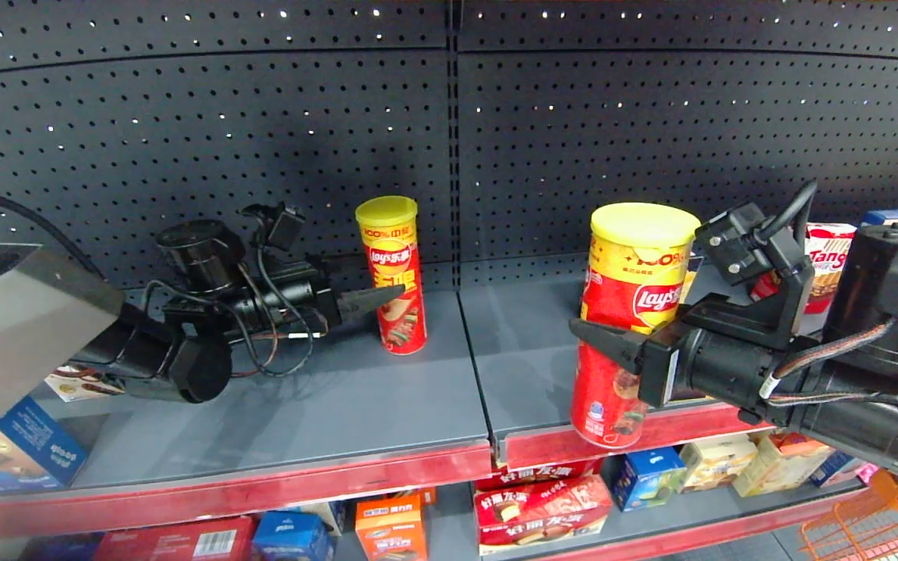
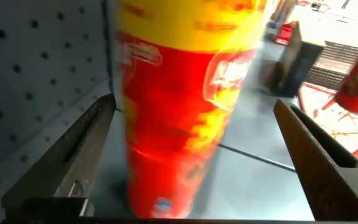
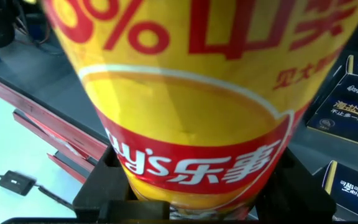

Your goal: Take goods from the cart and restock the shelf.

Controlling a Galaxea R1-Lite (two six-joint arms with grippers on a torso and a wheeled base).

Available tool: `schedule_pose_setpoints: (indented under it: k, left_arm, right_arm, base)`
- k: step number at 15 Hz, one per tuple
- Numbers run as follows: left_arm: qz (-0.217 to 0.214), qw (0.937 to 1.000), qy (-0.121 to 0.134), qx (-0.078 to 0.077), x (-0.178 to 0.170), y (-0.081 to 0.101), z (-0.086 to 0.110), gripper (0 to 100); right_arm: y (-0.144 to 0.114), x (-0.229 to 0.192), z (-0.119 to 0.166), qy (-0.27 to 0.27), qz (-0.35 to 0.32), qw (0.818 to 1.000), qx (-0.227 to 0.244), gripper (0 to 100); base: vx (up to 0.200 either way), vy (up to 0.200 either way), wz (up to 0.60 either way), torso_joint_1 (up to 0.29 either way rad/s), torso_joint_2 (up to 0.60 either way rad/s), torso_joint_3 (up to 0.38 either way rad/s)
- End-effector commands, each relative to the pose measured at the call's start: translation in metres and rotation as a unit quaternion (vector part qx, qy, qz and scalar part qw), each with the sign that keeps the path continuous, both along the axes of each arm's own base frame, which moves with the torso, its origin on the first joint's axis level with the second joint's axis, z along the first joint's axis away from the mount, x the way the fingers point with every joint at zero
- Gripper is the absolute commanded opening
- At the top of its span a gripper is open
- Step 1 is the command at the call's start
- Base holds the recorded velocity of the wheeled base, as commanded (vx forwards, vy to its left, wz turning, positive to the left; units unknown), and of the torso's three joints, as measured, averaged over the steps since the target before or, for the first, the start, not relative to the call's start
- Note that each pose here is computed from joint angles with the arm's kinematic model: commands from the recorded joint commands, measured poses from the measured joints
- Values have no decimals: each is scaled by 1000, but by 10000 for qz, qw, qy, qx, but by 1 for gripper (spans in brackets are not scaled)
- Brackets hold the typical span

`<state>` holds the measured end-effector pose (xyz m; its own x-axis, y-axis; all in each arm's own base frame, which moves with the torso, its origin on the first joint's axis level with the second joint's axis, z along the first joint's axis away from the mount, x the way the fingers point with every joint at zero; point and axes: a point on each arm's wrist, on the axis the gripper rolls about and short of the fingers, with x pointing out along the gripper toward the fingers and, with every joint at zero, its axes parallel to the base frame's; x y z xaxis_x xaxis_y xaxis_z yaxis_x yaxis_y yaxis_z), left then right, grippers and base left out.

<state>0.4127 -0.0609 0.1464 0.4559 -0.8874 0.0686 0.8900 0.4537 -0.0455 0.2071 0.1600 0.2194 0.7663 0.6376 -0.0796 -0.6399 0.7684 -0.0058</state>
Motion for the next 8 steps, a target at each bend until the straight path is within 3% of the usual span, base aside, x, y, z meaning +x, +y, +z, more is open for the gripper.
schedule_pose_setpoints:
  k: [1, 8]
  left_arm:
    - [-11, 10000, 35, -34, 13, -3, -6, 100]
    - [-98, 9999, 67, -106, 34, -12, -18, 100]
  right_arm:
    - [-1, 1, 0, 0, -18, 10000, 0, 0]
    - [-2, 5, -4, 49, -79, 10000, -37, 0]
  base:
    - [0, 0, 0, 0, 0, 0]
    - [0, 0, 0, 0, 0, 0]
